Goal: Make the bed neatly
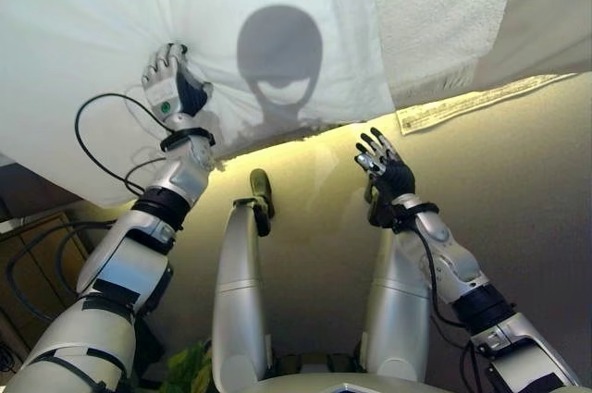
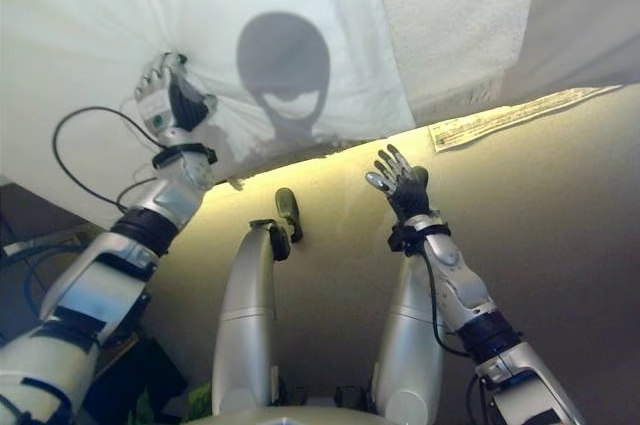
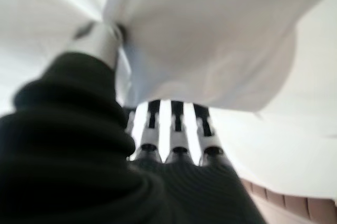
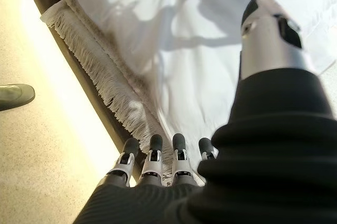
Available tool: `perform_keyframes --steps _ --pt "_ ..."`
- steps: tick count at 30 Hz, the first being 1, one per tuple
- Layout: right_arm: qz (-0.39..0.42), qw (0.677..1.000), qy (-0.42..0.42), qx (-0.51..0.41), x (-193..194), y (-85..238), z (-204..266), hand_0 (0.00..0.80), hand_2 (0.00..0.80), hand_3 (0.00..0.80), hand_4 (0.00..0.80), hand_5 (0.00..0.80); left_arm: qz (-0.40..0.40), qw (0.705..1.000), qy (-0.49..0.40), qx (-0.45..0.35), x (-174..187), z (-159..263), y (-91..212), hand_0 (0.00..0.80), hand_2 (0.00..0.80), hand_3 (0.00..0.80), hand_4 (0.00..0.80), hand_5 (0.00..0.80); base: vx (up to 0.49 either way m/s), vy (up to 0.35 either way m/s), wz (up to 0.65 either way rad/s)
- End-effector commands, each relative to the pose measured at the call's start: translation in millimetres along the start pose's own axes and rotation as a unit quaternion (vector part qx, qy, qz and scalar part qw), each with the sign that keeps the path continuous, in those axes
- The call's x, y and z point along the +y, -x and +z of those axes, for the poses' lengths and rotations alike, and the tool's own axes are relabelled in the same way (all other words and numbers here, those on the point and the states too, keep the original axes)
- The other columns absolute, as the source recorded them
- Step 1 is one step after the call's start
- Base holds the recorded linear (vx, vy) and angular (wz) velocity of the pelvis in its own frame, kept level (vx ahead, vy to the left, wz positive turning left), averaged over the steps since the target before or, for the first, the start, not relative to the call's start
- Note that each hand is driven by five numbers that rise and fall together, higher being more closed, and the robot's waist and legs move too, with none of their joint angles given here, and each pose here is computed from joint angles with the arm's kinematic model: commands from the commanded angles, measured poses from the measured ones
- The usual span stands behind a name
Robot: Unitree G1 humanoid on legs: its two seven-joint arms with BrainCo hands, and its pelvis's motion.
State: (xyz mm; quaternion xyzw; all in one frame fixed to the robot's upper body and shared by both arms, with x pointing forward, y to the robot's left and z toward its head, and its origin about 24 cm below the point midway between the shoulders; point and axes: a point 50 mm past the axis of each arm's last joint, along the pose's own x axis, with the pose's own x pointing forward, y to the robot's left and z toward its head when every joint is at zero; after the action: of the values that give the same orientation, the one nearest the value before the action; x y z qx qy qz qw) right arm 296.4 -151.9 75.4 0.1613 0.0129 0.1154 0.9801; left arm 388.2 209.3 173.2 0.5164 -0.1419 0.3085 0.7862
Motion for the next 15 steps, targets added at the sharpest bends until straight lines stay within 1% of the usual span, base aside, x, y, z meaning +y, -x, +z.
perform_keyframes --steps 1,10,15 --pt "0.051 0.997 -0.039 -0.053 22.0 0.7 16.7 0.0 0.0 0.0 0.0 0.0 -0.041 0.996 -0.016 0.084 -5.6 -34.2 5.2 0.8 0.8 0.8 0.8 0.8 0.0 0.0 0.0" --pt "0.053 0.996 -0.047 -0.052 22.5 3.3 15.0 0.0 0.0 0.0 0.0 0.0 -0.029 0.996 -0.009 0.084 -0.8 -37.3 3.7 0.8 0.8 0.8 0.8 0.8 0.0 0.0 0.0" --pt "0.051 0.996 -0.068 -0.036 17.5 13.9 0.8 0.0 0.0 0.0 0.0 0.0 -0.053 0.994 -0.004 0.091 -9.0 -57.5 20.3 0.8 0.8 0.8 0.8 0.8 0.045 -0.035 0.01"
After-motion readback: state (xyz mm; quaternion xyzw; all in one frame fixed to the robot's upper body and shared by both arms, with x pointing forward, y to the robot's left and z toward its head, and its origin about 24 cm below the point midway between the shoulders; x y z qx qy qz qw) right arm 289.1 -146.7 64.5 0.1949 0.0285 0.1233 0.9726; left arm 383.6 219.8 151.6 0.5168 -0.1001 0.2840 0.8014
